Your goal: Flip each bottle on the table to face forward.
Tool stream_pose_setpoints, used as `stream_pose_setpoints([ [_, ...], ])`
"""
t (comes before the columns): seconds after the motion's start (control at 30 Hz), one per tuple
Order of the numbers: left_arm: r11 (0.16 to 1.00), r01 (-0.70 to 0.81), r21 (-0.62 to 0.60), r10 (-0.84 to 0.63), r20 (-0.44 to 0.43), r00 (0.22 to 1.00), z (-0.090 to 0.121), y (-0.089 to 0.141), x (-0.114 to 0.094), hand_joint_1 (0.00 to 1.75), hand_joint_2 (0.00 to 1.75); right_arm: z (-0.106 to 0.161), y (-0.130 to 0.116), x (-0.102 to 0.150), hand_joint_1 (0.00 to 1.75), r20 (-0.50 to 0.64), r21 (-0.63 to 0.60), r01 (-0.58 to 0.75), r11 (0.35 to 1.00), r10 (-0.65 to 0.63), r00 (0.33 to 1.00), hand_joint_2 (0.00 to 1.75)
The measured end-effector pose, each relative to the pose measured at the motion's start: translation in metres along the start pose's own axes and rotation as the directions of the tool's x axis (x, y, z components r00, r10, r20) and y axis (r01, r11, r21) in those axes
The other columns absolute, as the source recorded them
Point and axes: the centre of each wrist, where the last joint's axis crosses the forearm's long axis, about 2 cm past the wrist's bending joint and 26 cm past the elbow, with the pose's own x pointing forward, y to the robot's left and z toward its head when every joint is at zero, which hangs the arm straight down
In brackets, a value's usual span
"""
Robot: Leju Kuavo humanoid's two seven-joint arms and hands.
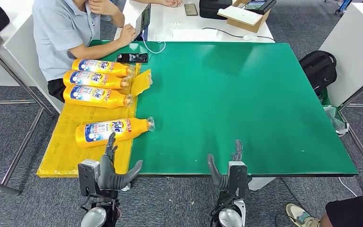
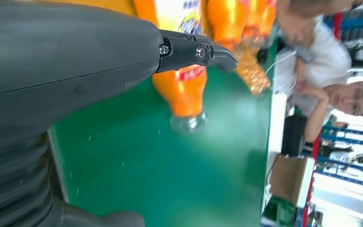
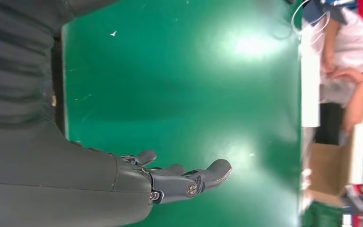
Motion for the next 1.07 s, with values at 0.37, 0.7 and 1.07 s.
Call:
stream_pose_setpoints([
  [0.37, 0.983, -0.166, -0.084, 0.161, -0.060, 0.985, -0.001, -0.016, 0.002, 0.00, 1.75, -0.005, 0.000, -0.004, 0.00, 0.000, -0.011, 0.044, 0.999, -0.044, 0.999, 1.75],
  [0.7, 0.990, -0.116, -0.087, 0.112, -0.046, 0.993, -0.003, -0.022, 0.003, 0.00, 1.75, -0.003, -0.001, -0.007, 0.00, 0.005, -0.006, 0.025, 1.000, -0.025, 1.000, 1.75],
  [1.07, 0.989, -0.104, -0.103, 0.098, -0.062, 0.993, -0.002, -0.026, -0.001, 0.00, 1.75, 0.001, 0.001, -0.010, 0.00, -0.004, 0.009, 0.003, 1.000, -0.003, 1.000, 1.75],
])
